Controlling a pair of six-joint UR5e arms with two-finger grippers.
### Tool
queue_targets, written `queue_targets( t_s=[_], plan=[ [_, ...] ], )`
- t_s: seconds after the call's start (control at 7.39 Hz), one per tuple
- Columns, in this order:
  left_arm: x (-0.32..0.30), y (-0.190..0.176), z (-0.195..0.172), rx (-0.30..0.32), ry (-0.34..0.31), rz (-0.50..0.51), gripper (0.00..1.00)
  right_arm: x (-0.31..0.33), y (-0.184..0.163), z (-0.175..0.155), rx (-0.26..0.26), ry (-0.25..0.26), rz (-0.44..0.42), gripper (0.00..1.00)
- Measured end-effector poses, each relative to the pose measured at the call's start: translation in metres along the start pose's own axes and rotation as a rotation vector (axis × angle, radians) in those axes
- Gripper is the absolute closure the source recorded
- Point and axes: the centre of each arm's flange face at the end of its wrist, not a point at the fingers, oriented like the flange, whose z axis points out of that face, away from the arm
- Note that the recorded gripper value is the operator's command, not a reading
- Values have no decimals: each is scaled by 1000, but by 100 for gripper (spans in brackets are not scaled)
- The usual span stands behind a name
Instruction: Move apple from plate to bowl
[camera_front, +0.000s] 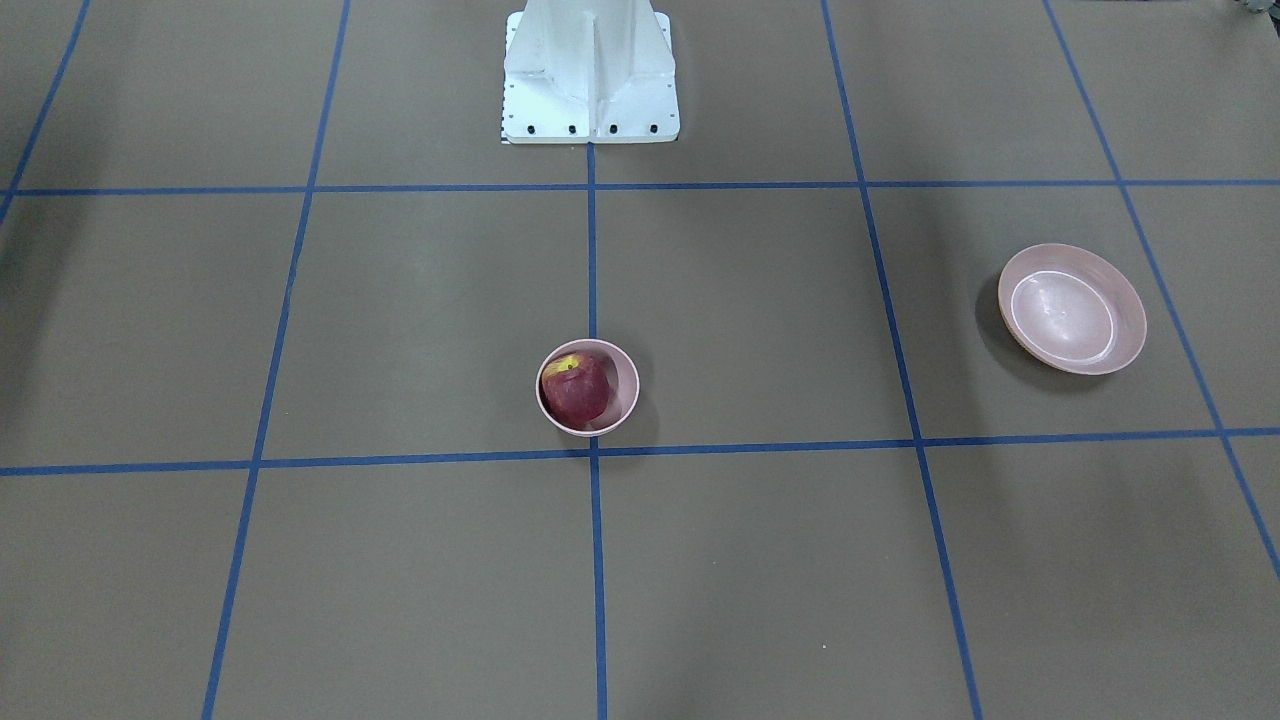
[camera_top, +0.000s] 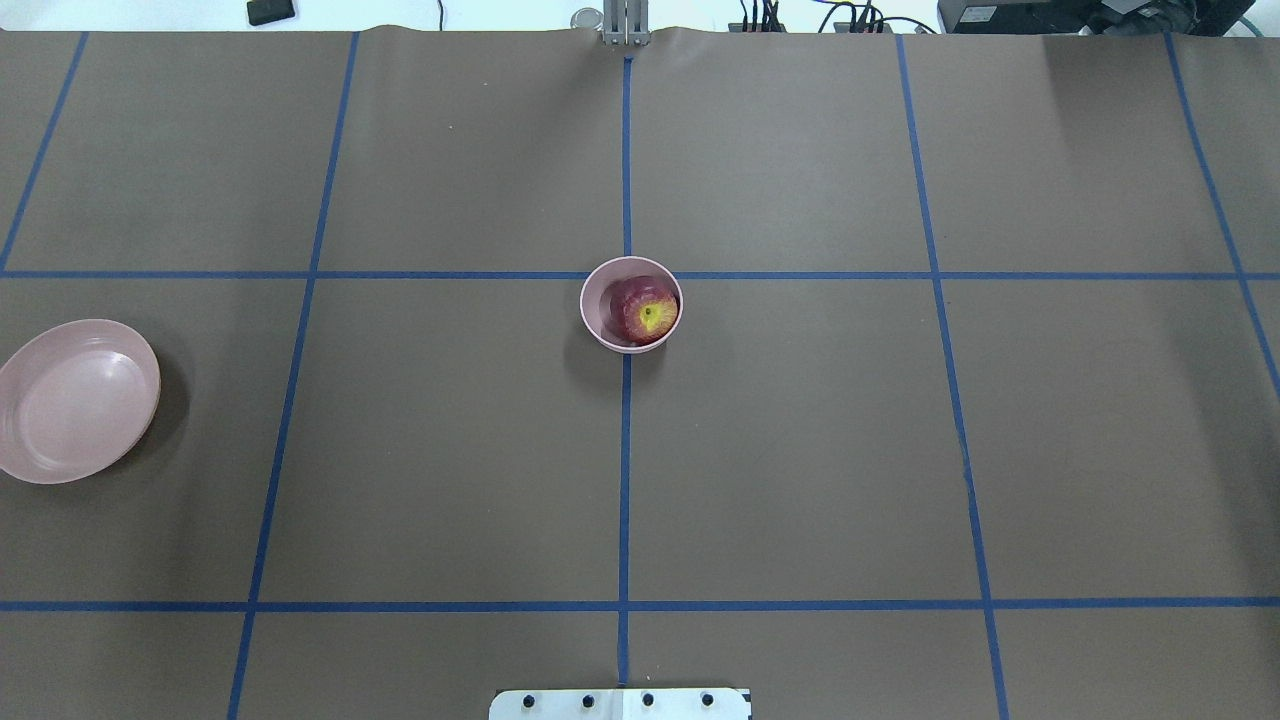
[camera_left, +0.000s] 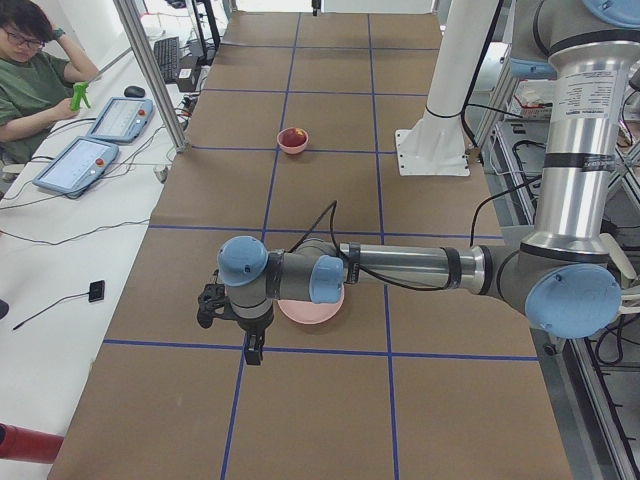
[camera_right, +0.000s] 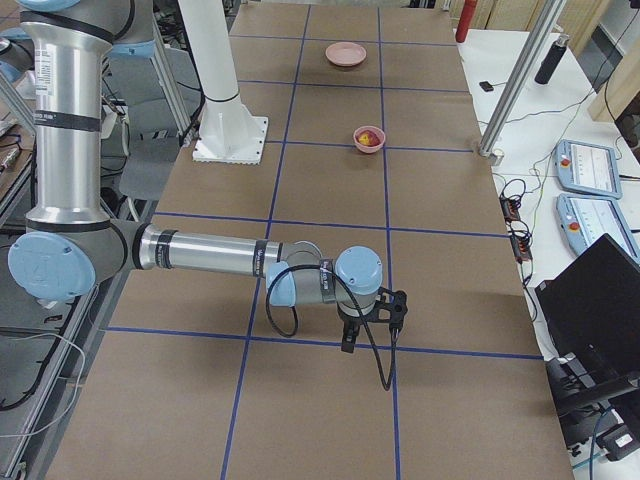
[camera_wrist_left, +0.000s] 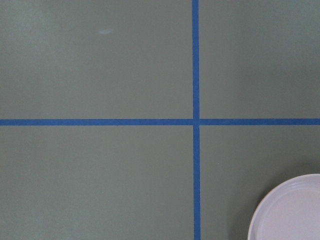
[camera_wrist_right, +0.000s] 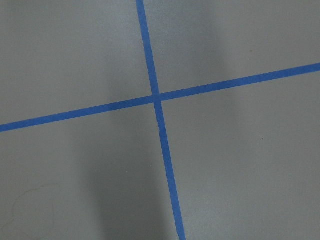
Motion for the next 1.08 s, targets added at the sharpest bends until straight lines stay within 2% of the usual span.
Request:
queue_targets(
  t_s=[0.14,0.54,1.08],
  plan=[
    [-2,0,0,0,-18,-1,2,-4,1,-4,-16,16,-23,0],
    [-3,0,2,-2,-28,-3,2,-13,3,-38,-73,114,-72,0],
    [-4,-1,3,-5,-28,-6,2,-8,2,-46,-86,129,-92,0]
  ],
)
